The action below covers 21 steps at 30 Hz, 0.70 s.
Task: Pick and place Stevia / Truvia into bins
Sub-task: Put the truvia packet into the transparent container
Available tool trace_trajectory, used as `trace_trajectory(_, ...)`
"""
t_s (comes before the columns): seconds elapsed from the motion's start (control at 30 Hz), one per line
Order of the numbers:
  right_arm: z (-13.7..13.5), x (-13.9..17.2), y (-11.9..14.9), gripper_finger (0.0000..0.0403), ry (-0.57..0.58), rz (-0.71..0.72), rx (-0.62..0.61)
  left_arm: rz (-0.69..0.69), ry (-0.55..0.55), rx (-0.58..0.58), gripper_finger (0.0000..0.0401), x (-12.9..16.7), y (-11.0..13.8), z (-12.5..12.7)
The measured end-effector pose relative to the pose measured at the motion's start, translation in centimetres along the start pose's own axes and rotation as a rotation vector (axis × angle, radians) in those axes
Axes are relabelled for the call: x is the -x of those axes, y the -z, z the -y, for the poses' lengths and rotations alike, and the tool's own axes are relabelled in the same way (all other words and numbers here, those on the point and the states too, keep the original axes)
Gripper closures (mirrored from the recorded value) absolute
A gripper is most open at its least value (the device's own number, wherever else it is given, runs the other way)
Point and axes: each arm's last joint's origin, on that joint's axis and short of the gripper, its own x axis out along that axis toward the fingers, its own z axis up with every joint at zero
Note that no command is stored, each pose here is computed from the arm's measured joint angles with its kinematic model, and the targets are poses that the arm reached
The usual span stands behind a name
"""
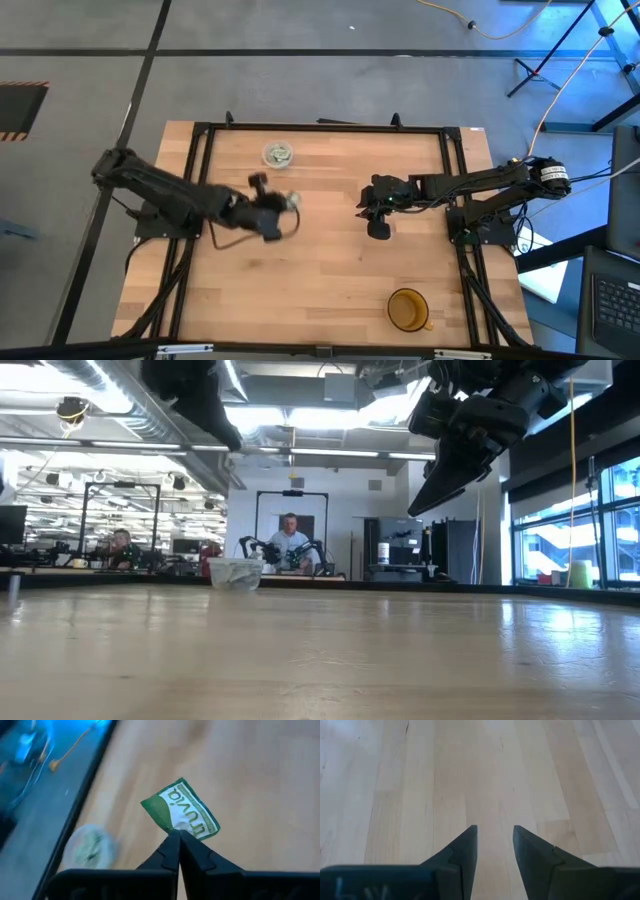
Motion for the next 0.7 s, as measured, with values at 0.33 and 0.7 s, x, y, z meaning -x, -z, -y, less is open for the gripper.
trace_trajectory(0.33, 0.0, 0.0, 0.0, 0.0273, -0.001, 0.002, 0.003, -0.2, -0.136, 0.272, 0.0399, -5.9, 2.7, -8.8)
trace_trajectory(0.7, 0.0, 0.0, 0.0, 0.0273, 0.0, 0.001, 0.003, -0.123, -0.127, 0.47, 0.0399, -10.7, 6.9, -14.8)
